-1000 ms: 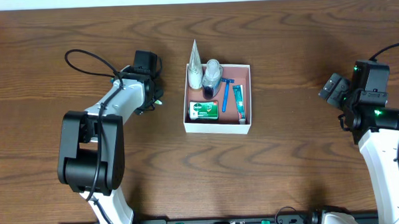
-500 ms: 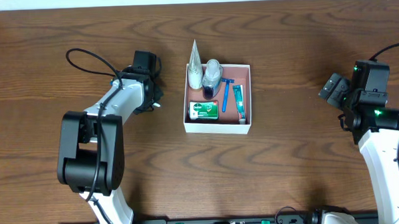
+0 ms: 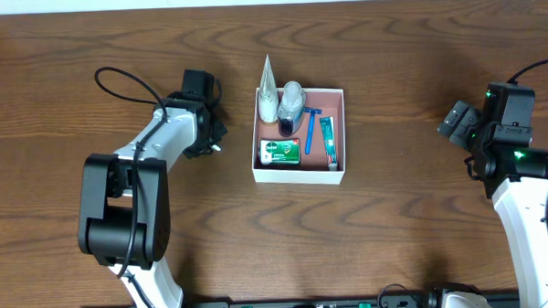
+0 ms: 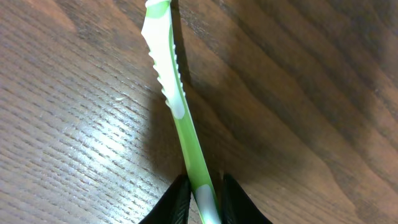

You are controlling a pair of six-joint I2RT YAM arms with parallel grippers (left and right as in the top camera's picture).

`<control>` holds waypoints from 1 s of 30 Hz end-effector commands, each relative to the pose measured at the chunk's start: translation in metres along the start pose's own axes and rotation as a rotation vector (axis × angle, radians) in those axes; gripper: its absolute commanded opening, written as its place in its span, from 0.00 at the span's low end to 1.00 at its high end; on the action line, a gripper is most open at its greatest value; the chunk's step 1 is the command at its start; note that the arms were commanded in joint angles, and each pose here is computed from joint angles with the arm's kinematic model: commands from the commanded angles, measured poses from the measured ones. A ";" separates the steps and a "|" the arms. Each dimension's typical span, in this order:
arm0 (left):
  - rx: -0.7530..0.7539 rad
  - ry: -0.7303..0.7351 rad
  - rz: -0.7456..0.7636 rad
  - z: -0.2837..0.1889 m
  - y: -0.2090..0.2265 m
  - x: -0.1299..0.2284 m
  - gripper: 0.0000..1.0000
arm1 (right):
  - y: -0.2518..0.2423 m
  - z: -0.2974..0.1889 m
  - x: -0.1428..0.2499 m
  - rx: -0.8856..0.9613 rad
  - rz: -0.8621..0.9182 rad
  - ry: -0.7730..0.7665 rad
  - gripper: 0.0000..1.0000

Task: Pack container
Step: 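Move the left gripper over the green toothbrush and align, then grasp the green toothbrush handle with the left gripper and lift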

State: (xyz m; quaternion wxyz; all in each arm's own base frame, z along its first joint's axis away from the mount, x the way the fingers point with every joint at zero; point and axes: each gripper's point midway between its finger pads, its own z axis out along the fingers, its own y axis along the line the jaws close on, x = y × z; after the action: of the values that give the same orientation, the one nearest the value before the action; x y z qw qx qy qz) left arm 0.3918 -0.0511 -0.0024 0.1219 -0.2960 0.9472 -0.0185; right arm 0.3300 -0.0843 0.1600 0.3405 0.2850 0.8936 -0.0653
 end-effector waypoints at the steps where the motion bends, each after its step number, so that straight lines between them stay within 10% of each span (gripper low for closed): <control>1: -0.003 0.051 0.048 0.003 0.005 0.004 0.13 | -0.002 0.000 -0.002 0.006 0.016 -0.003 0.99; 17: 0.108 -0.045 0.091 -0.068 -0.015 -0.036 0.06 | -0.002 0.000 -0.002 0.006 0.016 -0.003 0.99; 30: 0.409 -0.290 0.413 -0.235 -0.054 -0.017 0.06 | -0.002 0.000 -0.002 0.006 0.016 -0.003 0.99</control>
State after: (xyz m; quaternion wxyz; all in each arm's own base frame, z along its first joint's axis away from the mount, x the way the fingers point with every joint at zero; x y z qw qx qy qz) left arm 0.3928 -0.0768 0.1990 0.2766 -0.1338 0.9431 -0.1269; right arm 0.3300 -0.0844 0.1600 0.3405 0.2851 0.8936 -0.0655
